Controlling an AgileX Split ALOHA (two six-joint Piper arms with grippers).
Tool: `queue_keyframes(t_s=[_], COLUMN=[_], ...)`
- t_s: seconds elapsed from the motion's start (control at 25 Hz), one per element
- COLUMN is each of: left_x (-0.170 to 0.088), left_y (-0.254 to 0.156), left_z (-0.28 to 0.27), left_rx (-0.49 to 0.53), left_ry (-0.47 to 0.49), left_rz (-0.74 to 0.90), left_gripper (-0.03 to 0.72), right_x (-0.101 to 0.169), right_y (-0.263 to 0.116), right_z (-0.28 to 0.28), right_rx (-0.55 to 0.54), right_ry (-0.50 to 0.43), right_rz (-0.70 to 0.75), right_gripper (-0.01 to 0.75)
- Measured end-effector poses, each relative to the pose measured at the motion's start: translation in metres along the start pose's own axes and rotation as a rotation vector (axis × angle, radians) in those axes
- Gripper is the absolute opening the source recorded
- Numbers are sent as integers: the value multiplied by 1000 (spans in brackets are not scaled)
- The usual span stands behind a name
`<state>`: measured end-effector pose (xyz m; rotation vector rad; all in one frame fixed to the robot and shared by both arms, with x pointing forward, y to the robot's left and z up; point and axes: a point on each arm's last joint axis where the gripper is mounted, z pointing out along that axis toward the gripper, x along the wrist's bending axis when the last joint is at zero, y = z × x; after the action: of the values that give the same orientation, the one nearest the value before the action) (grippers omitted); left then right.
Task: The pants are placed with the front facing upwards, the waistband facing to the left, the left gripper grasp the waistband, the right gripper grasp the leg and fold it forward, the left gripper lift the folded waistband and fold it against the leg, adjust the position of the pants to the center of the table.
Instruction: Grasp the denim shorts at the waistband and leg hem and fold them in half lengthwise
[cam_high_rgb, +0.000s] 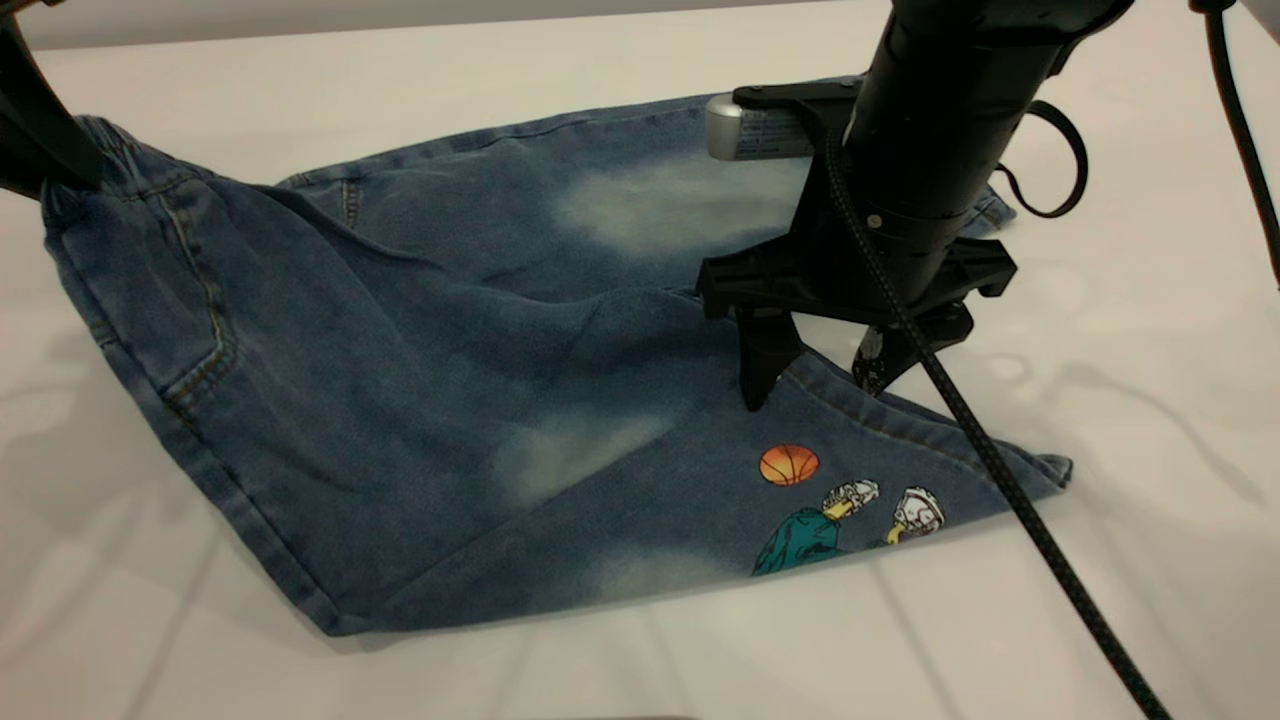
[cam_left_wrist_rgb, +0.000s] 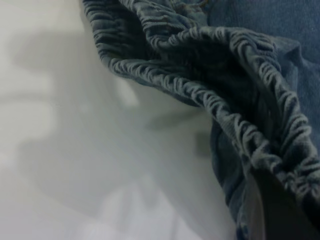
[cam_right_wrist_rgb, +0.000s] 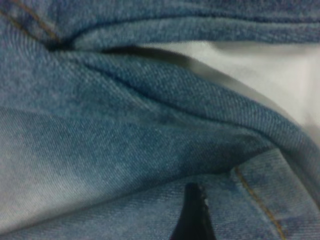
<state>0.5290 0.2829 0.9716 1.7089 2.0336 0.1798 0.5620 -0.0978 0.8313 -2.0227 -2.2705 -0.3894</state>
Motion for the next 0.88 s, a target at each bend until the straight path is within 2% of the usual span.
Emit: queue_keyframes(t_s=[0.12, 0.24, 0.48, 0.52, 0.6, 0.88], left_x=[0, 0, 0, 0, 0, 0], left_y=[0, 0, 0, 0, 0, 0], left_z=[0, 0, 0, 0, 0, 0], left_rx=[0, 0, 0, 0, 0, 0], left_ry=[0, 0, 0, 0, 0, 0], left_rz=[8, 9, 10, 11, 16, 29], left_gripper=[85, 85, 85, 85, 85, 86], right_x=[-1, -1, -1, -1, -1, -1], right_y=[0, 0, 1, 1, 0, -3], right_z=[3, 5, 6, 7, 7, -6], right_rx=[8, 17, 7, 7, 13, 58], right_ry=[-3, -7, -6, -5, -5, -28], right_rz=[4, 1, -10, -10, -19, -102], right_gripper=[474, 398, 91, 62, 38, 36])
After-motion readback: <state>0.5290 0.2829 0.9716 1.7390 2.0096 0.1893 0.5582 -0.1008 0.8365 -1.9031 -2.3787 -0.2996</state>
